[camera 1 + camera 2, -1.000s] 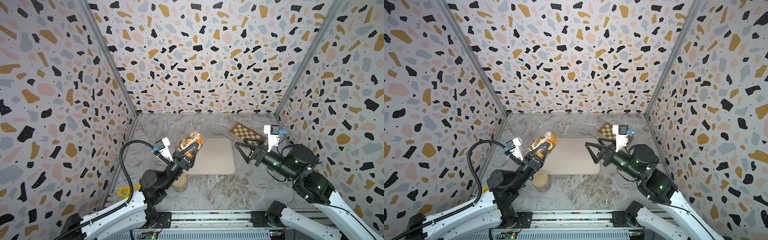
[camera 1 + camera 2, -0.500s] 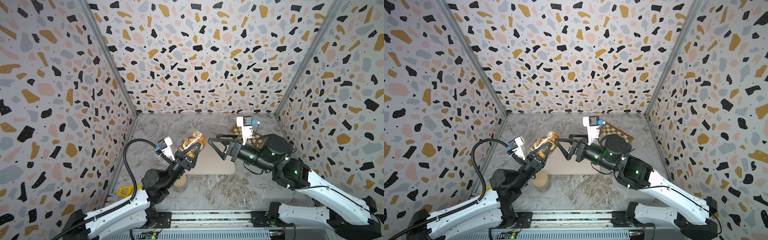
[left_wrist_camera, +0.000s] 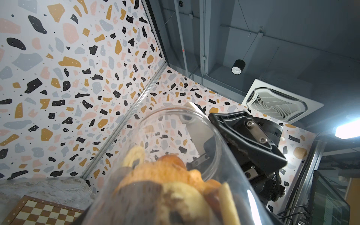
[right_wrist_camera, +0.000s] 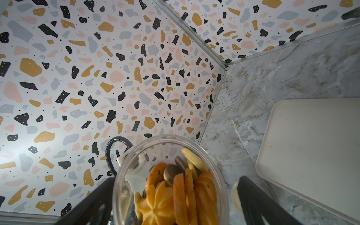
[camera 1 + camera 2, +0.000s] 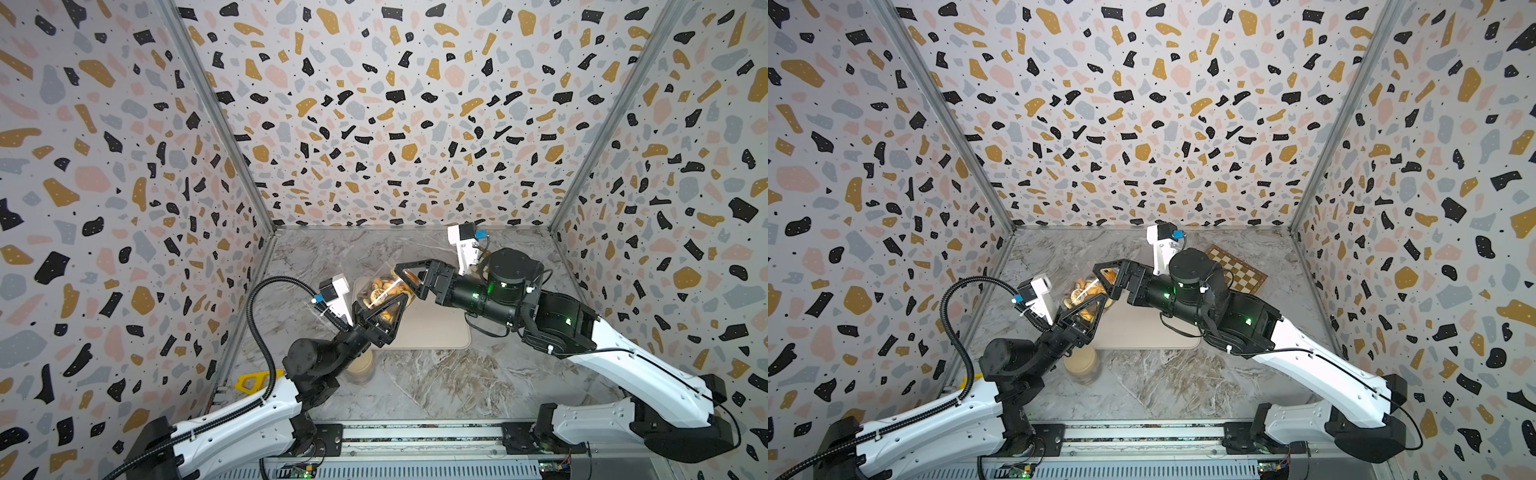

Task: Pour the cookies out of the jar
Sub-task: Pour the cookies in the jar onto the tray.

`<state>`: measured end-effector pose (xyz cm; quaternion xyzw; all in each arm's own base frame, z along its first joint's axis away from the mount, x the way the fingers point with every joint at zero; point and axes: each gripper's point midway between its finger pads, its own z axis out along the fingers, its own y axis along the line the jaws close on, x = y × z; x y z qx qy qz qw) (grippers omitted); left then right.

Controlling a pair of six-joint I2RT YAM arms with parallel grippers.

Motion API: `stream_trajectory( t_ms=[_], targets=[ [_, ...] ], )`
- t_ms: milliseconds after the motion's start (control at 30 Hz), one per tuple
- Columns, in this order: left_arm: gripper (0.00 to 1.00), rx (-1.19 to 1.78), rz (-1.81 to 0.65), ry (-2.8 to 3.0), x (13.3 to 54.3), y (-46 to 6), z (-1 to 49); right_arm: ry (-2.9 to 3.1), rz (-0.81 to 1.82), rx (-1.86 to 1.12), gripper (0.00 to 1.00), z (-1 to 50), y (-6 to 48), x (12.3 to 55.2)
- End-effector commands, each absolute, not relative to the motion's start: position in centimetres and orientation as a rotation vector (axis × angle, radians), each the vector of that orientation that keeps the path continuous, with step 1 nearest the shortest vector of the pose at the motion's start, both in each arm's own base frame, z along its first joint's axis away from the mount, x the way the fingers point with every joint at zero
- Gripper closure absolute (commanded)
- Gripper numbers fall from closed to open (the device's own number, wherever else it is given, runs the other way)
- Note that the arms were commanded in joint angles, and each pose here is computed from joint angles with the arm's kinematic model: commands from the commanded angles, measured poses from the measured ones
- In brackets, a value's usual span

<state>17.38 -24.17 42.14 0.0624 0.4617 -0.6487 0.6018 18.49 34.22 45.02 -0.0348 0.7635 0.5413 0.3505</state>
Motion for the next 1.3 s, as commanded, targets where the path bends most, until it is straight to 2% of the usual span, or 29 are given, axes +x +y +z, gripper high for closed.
stream_trajectory(
  t_ms=[0,233,433,633,767,833,900,933,1000,1133,1200,1267],
  targets=[
    [1.00,0.180,-1.518,0.881,15.4,-22.6,46.0,2.007,1.422,-0.093,0.01,44.9,34.0,17.7],
    [1.00,0.218,-1.514,0.888,15.4,-23.3,45.8,2.010,1.429,-0.106,0.00,45.0,34.4,17.6],
    [1.00,0.217,-1.510,0.897,15.5,-23.4,45.6,2.035,1.411,-0.121,0.04,44.2,35.3,17.1],
    [1.00,0.238,-1.510,0.912,15.4,-23.7,45.4,2.029,1.402,-0.117,0.17,44.0,35.4,17.3],
    [1.00,0.247,-1.501,0.943,15.6,-24.1,44.7,2.025,1.390,-0.119,0.34,44.0,35.1,17.3],
    [1.00,0.256,-1.492,0.962,15.7,-24.3,44.4,2.023,1.385,-0.124,0.46,44.0,35.0,17.3],
    [1.00,0.275,-1.481,0.993,15.8,-24.7,44.0,2.026,1.371,-0.125,0.52,43.9,34.8,17.3],
    [0.88,0.284,-1.470,1.022,16.0,-25.0,43.7,2.027,1.360,-0.121,0.53,43.8,34.7,17.4],
    [0.75,0.294,-1.449,1.081,16.3,-25.4,43.0,2.029,1.338,-0.116,0.55,43.6,34.3,17.5],
    [0.57,0.307,-1.436,1.144,16.7,-26.0,41.4,2.029,1.304,-0.111,0.62,43.3,33.9,18.0],
    [0.55,0.307,-1.420,1.167,16.9,-26.0,40.7,2.036,1.302,-0.111,0.70,43.0,33.9,18.2],
    [0.48,0.297,-1.397,1.196,17.2,-26.0,40.0,2.037,1.298,-0.111,0.74,42.9,33.8,18.3]
  ],
)
